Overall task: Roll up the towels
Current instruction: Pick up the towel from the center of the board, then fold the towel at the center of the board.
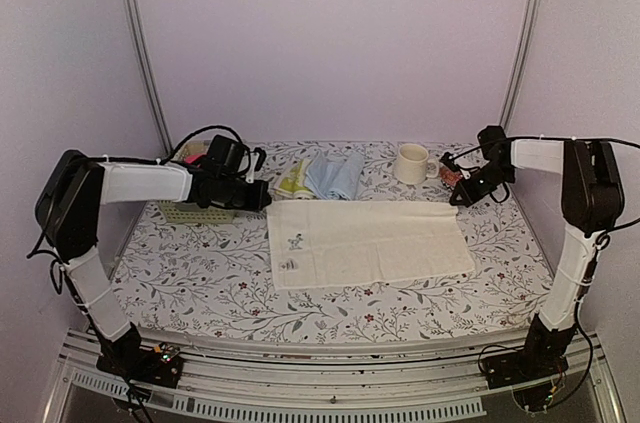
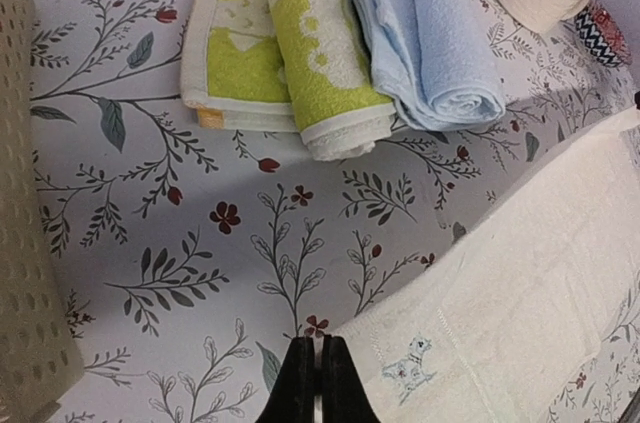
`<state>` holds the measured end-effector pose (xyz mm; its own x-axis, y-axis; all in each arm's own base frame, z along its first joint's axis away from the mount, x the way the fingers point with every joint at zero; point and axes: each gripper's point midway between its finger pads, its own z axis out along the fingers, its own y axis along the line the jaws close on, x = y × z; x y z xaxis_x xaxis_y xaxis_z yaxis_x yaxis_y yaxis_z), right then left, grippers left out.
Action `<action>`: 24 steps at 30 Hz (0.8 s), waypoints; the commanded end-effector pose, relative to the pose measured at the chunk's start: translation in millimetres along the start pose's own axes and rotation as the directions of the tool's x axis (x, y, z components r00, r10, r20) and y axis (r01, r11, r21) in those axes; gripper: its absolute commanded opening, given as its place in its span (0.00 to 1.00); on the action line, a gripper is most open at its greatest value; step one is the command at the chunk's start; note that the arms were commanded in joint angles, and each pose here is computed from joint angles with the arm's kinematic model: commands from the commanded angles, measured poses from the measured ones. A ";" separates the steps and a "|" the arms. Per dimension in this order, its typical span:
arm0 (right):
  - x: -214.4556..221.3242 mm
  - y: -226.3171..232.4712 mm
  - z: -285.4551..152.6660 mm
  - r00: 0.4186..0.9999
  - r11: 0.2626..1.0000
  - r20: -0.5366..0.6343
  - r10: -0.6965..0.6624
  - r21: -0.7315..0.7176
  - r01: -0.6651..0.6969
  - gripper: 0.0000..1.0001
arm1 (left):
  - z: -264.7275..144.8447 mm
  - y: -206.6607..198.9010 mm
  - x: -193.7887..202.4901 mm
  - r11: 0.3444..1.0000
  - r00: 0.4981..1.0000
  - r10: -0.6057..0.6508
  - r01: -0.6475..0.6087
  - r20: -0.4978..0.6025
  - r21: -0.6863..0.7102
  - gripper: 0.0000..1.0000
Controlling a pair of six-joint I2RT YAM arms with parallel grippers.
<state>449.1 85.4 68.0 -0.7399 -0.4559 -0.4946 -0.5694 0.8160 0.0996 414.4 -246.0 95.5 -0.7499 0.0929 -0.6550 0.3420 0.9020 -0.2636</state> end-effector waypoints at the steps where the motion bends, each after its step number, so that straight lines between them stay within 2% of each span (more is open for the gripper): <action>1: 0.3 13.4 -24.4 0.998 0.999 0.049 -0.034 -0.019 0.035 0.02 | -20.8 -14.5 -3.7 0.997 0.999 0.011 -0.013 0.030 0.079 0.00; 5: 13.7 24.9 -32.0 0.998 0.998 0.047 -0.041 -0.035 0.042 0.03 | -24.2 -30.3 15.6 0.985 0.999 0.040 -0.036 -0.019 0.169 0.00; 14: 49.6 45.6 -51.9 0.998 0.998 0.032 -0.051 -0.024 0.052 0.03 | -26.3 -51.3 67.6 0.967 0.984 0.101 -0.061 -0.150 0.249 0.00; 24: 96.8 47.3 -57.7 0.998 0.998 -0.034 -0.057 0.022 0.058 0.02 | -35.3 -51.6 99.9 0.968 0.966 0.120 -0.063 -0.227 0.243 0.00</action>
<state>336.3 71.3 69.7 -0.7301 -0.5003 -0.4655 -0.6052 0.7897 0.1005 319.7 -269.0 70.1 -0.8093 0.2599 -0.5268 0.4964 0.7821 -0.3768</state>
